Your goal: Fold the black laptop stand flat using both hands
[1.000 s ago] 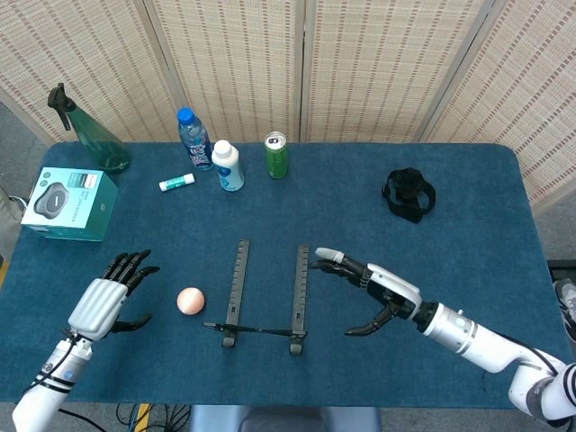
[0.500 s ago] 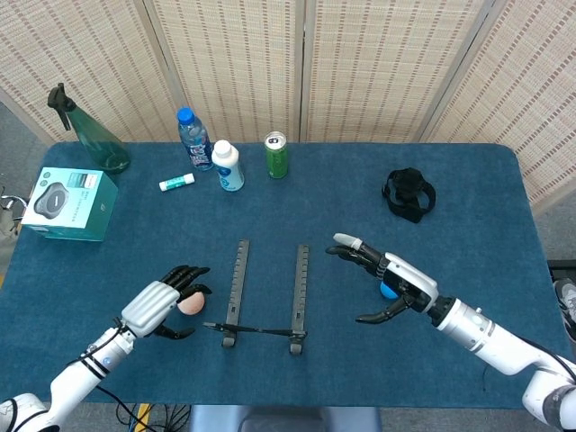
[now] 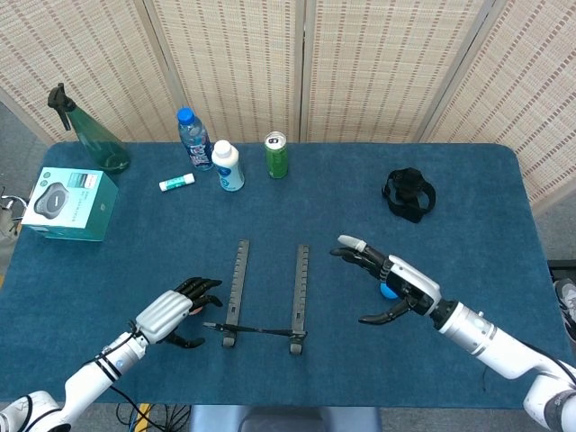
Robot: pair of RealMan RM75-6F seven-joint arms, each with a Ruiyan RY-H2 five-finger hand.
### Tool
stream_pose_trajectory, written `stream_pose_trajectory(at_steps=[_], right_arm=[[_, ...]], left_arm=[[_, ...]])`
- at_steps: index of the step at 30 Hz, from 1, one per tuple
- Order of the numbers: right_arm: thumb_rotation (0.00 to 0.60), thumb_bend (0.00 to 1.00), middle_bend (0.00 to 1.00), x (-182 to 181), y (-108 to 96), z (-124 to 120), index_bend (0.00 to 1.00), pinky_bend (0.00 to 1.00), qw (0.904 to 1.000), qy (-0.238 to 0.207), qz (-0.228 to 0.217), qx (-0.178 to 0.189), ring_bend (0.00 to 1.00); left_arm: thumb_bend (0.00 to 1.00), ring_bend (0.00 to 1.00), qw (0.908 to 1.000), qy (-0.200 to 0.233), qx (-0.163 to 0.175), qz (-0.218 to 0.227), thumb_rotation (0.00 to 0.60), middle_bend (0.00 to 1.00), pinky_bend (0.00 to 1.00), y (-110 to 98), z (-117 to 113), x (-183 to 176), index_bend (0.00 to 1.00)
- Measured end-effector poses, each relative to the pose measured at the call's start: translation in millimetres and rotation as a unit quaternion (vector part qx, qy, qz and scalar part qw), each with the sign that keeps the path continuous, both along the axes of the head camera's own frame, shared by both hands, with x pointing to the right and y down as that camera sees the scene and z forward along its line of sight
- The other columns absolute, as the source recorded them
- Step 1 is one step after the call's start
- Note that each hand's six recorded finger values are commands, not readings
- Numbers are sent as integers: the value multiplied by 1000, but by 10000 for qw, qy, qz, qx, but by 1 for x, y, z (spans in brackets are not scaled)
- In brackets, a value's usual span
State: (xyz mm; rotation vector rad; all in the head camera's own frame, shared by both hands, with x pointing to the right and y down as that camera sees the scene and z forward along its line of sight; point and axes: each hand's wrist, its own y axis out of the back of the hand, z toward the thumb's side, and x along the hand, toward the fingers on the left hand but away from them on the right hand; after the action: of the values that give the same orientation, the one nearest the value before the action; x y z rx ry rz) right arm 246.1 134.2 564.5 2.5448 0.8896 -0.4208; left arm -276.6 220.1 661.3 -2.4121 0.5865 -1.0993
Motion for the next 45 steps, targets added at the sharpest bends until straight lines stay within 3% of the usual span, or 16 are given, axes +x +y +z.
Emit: stream_pose_trajectory(at_steps=[9, 32, 38, 45], right_arm=[[600, 0, 146, 1, 2, 3, 0, 0, 10000, -23, 25, -51, 0], [600, 0, 146, 5, 5, 4, 0, 0, 9999, -33, 97, -74, 0], [600, 0, 146, 6, 5, 4, 0, 0, 10000, 54, 54, 5, 0], [600, 0, 125, 11, 3, 5, 0, 0, 9944, 739, -333, 679, 0]], left_arm=[[188, 14, 9998, 7, -186, 66, 600, 38, 0, 16, 2, 3, 261], [188, 13, 9987, 33, -405, 308, 600, 38, 0, 30, 7, 14, 275], [188, 14, 9997, 46, -206, 145, 600, 38, 0, 19, 2, 9, 274], [188, 14, 9988, -3, 380, -322, 600, 37, 0, -9, -16, -10, 264]])
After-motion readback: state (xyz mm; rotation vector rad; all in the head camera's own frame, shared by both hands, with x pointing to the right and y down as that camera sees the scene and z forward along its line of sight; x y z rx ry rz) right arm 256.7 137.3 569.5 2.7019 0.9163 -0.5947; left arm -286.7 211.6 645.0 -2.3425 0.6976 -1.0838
